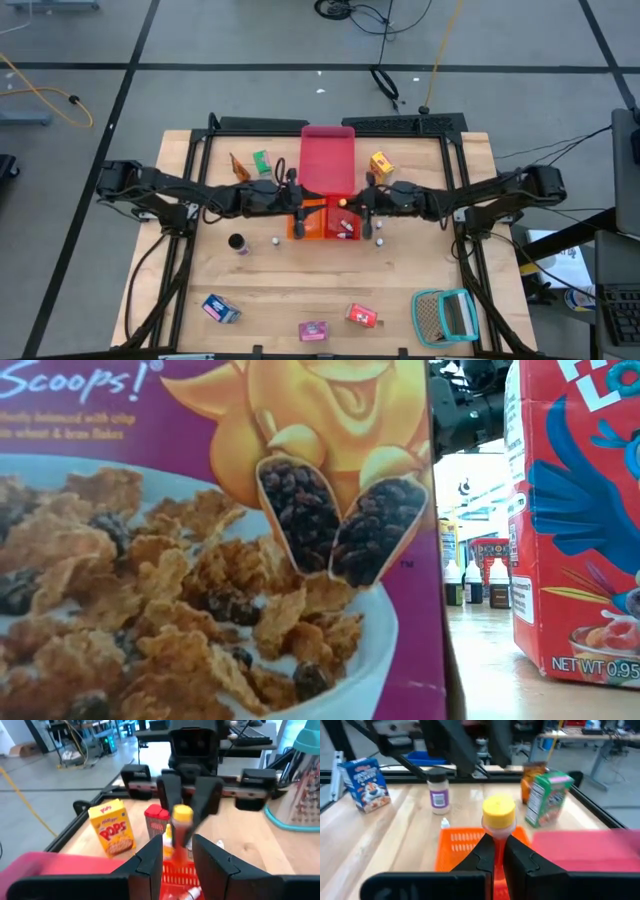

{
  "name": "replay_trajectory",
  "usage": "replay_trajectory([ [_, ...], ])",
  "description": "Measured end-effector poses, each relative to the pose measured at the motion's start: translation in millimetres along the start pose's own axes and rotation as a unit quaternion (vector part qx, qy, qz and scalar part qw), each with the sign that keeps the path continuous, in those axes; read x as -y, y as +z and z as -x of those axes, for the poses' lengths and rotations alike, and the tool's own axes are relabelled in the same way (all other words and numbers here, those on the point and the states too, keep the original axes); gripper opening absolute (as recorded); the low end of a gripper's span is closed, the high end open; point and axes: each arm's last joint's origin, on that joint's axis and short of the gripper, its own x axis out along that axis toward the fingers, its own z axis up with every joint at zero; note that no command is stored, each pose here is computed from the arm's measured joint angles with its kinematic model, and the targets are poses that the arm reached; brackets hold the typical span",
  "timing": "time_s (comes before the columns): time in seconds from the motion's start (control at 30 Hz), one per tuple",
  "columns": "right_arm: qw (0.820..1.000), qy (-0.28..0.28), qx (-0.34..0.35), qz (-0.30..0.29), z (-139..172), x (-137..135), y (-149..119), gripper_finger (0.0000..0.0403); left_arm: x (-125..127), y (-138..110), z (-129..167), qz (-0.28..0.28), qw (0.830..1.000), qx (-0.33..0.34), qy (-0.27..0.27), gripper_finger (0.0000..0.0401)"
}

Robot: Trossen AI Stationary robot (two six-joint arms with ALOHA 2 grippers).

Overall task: Pick & Place Kitchen Items
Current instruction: Put the large yellow food coloring bottle into the red basket

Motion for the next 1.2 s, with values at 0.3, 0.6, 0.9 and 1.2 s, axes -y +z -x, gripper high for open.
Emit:
replay_trajectory([
  [0.3,0.999,-0.022,-0.011,-0.036,14.4,11.5,-19.7,0.0010,3.4,-5.5,5.0,0.015,0.999,-0.044,-0.008,0.0108],
  [0.6,0.998,-0.036,-0.032,-0.043,9.1,18.5,-29.3,0.0015,7.0,-7.8,4.6,0.020,0.998,-0.052,-0.013,0.0108],
  [0.9,0.996,-0.073,-0.031,-0.042,8.2,27.4,-30.7,0.0059,7.0,-7.8,4.6,0.022,0.998,-0.052,-0.013,0.0108],
  [1.2,0.996,-0.072,-0.043,-0.041,8.3,27.3,-33.2,0.0074,7.0,-7.8,4.6,0.022,0.998,-0.052,-0.013,0.0108],
])
